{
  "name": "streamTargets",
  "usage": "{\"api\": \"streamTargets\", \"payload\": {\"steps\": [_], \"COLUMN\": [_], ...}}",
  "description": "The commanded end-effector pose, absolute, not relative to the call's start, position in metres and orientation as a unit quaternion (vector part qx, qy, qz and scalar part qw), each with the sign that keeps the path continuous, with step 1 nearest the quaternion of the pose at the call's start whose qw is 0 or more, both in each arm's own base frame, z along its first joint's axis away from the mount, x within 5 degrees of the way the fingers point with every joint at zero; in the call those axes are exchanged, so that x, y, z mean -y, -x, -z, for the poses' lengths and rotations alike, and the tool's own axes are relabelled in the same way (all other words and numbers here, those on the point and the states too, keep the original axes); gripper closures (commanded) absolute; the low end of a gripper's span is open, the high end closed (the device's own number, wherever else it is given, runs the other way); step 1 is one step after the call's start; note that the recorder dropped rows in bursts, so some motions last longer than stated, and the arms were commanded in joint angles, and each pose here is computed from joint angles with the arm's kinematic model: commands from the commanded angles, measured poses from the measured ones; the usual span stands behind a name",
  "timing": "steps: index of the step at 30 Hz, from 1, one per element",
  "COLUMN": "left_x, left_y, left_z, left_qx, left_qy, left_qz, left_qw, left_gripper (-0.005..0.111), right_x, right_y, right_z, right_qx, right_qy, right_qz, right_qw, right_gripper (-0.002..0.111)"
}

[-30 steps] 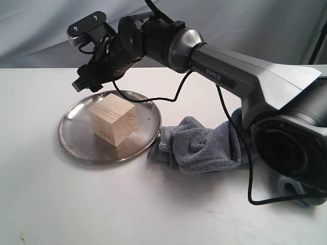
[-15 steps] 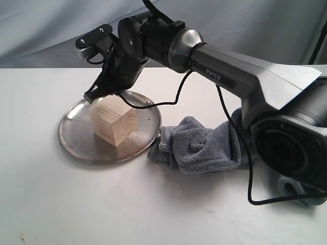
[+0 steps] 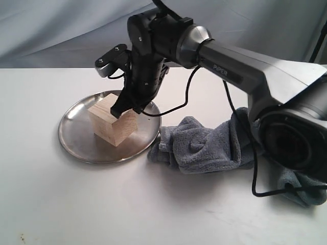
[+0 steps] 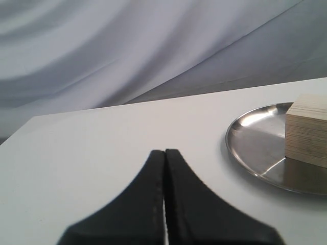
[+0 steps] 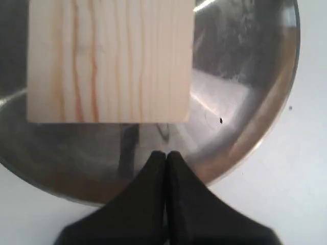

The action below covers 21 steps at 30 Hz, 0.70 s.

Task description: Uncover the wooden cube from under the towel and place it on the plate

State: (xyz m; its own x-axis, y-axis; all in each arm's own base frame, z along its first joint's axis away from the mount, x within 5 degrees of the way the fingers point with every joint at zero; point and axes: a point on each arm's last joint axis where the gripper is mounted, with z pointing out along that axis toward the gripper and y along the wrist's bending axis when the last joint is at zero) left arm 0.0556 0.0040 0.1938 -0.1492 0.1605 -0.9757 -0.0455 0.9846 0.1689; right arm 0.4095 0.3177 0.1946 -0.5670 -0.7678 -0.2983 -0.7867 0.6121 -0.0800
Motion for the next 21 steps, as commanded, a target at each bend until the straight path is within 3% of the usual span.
{"api": "streamTargets", "payload": {"steps": [1,12,21], "left_x": [-0.004,-0.004,-0.005], "left_y": [-0.056,-0.056,-0.056], "left_z": [-0.194,-0.194,-0.194], "left_qx": [-0.750,-0.750,-0.749], "left_qy": [-0.039,-0.040,-0.045], "left_qz": [-0.084,-0.085,-0.091], "left_qw": [0.655,0.655,0.654], "left_gripper": [0.107,0.107,0.107], "right_x": [-0.291,-0.227,-0.193], "right_y": [-0.423,-0.460,-0.466], "right_z": [-0.204,-0.208,-0.253], "right_qx": [-0.903,-0.943,-0.944], "right_qy": [0.401,0.289,0.259], "right_qz": [-0.075,-0.092,-0.087], "right_qw": [0.136,0.139,0.185], "right_gripper": [0.108,0.108,0.108]}}
